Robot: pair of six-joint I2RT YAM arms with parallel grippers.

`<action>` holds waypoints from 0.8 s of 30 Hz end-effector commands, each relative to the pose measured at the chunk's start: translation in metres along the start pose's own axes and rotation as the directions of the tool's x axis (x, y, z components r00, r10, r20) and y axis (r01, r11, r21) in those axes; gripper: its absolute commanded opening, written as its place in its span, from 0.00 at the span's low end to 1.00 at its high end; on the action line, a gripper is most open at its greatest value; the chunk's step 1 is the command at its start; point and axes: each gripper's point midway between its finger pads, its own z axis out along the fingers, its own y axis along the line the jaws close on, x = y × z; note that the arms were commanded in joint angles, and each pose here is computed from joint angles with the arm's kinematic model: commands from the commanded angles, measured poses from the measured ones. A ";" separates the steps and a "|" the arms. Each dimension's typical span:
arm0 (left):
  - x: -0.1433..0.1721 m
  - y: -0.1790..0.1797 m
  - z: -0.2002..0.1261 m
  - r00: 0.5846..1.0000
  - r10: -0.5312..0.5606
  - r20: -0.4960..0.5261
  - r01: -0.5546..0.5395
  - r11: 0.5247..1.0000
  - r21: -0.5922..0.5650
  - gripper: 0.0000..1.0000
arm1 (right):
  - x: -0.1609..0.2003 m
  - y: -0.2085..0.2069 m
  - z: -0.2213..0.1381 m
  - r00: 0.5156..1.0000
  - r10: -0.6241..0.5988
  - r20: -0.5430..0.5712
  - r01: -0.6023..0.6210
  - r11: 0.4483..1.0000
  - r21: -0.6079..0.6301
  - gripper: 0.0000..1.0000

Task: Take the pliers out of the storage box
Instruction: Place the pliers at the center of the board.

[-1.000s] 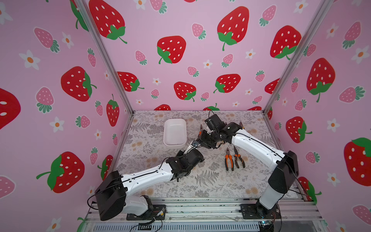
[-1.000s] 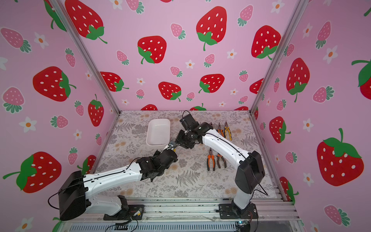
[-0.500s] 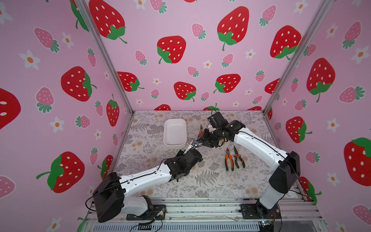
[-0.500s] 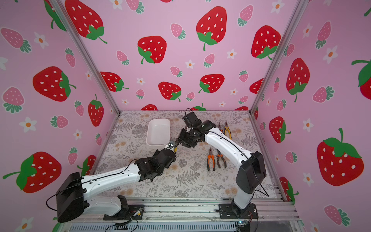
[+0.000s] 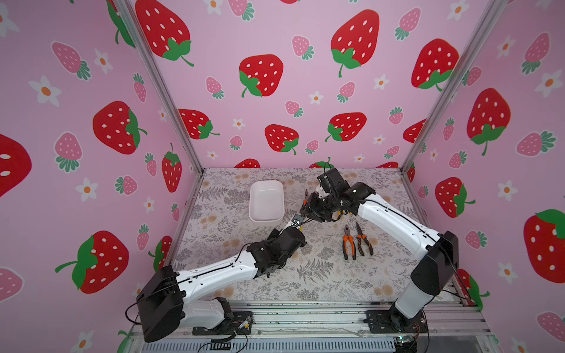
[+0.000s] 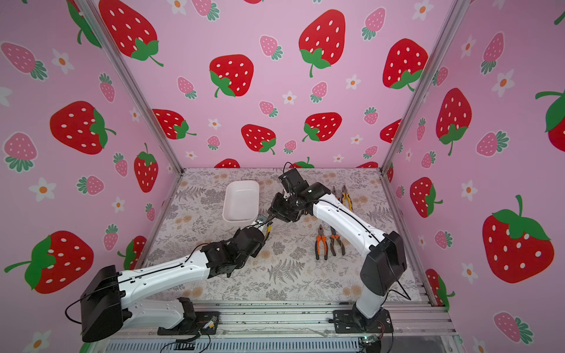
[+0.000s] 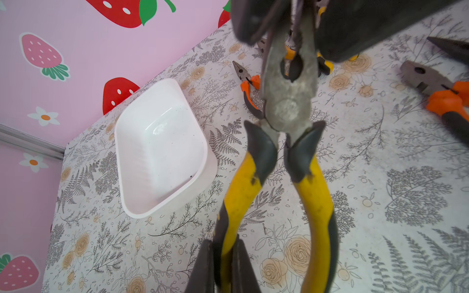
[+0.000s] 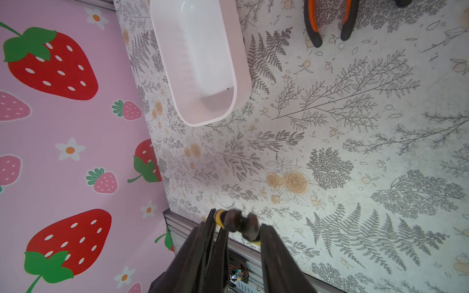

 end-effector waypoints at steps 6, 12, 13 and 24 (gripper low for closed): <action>-0.019 0.001 -0.009 0.996 -0.038 0.078 0.036 0.999 0.020 0.00 | -0.012 -0.003 0.002 0.998 -0.052 0.032 0.050 0.997 0.057 0.39; -0.019 0.003 -0.006 0.998 -0.026 0.062 0.027 1.000 -0.013 0.00 | -0.006 -0.001 0.002 0.998 -0.055 0.013 0.054 0.997 0.050 0.37; -0.018 0.004 -0.004 0.998 -0.023 0.055 0.025 0.999 -0.027 0.00 | -0.004 -0.001 0.002 0.998 -0.058 0.011 0.058 0.997 0.050 0.37; -0.022 0.003 0.000 0.999 -0.023 0.043 0.026 0.998 -0.051 0.00 | 0.007 -0.011 0.012 0.999 -0.046 -0.023 0.047 0.997 0.066 0.37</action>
